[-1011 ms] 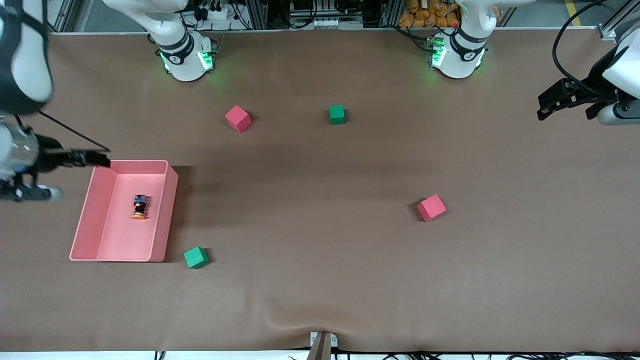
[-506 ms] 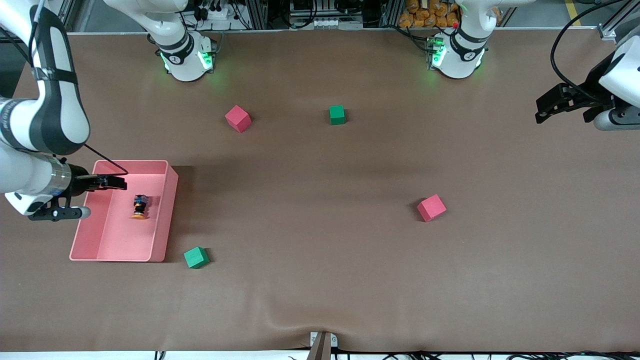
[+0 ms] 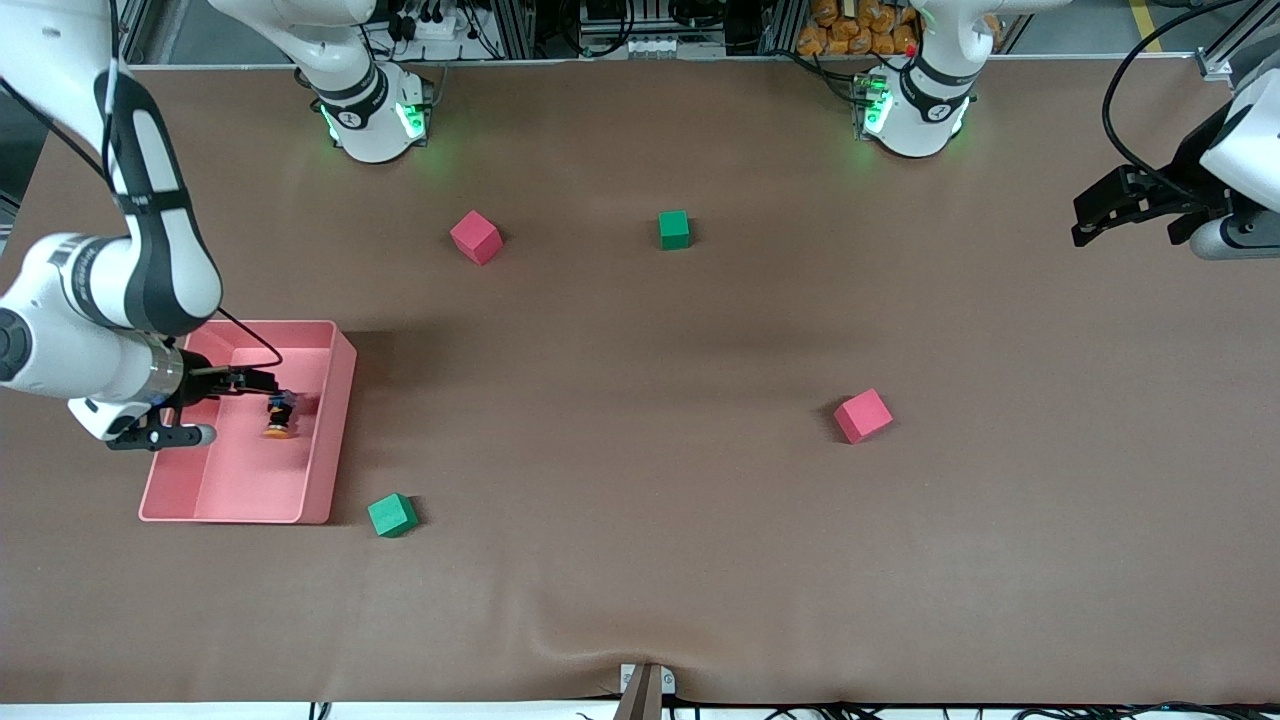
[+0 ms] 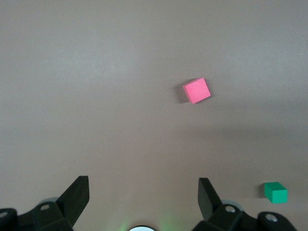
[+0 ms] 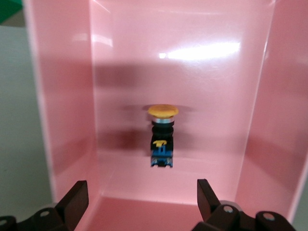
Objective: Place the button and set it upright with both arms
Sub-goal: 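Close the right gripper on the button's blue base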
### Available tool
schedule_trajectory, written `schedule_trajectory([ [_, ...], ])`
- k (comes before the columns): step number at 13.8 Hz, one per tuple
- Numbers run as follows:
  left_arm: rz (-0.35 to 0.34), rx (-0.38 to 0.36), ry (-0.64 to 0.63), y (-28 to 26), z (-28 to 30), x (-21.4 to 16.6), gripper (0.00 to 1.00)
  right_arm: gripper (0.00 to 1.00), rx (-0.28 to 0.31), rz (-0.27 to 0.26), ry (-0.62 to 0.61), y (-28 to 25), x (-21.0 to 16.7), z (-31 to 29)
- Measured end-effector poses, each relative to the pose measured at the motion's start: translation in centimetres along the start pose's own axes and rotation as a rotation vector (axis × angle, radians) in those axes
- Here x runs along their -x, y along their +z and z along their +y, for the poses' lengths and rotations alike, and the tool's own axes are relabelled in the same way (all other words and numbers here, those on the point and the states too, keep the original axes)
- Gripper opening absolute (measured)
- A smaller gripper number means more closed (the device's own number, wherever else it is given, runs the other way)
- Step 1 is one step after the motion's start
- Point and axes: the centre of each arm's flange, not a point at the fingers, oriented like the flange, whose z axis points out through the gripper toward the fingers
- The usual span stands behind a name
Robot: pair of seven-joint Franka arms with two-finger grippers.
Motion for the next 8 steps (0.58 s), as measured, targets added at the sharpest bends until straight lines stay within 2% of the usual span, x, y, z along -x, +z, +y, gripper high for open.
schedule_trajectory([
  [8,0.004,0.0,0.0,-0.2,0.0,0.1,1.0,1.0,-0.03,0.007,0.029,5.8,-1.2,1.4],
])
